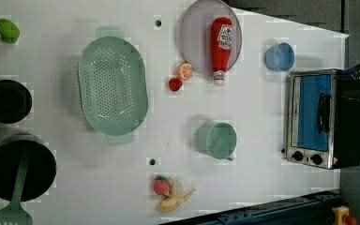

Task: Pick ketchup from plate and place it on table.

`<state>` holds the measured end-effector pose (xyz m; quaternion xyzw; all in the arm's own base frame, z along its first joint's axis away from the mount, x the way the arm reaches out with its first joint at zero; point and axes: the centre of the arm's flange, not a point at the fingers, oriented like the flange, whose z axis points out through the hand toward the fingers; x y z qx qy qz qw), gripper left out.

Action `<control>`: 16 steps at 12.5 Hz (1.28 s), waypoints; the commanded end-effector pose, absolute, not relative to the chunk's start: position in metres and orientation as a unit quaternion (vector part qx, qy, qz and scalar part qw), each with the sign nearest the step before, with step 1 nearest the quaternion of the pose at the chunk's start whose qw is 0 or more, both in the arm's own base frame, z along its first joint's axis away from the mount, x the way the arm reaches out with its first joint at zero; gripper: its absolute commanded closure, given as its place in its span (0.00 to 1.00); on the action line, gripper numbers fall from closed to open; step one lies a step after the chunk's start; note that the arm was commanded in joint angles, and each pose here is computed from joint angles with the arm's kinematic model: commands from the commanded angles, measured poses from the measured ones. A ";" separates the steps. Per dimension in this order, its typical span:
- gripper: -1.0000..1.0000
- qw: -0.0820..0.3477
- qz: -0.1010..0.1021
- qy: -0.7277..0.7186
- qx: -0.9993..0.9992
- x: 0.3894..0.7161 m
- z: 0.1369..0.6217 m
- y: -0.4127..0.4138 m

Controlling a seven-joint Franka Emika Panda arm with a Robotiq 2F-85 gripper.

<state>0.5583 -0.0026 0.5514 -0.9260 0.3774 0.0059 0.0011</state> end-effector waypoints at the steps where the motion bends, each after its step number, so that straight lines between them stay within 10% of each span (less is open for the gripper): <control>1: 0.29 -0.001 0.037 0.368 -0.929 0.520 0.590 -0.022; 4: 0.00 -0.005 0.052 0.353 -0.934 0.537 0.562 -0.011; 10: 0.00 0.016 0.021 0.296 -0.955 0.599 0.484 0.010; 16: 0.00 0.019 0.053 0.164 -0.985 0.647 0.390 0.031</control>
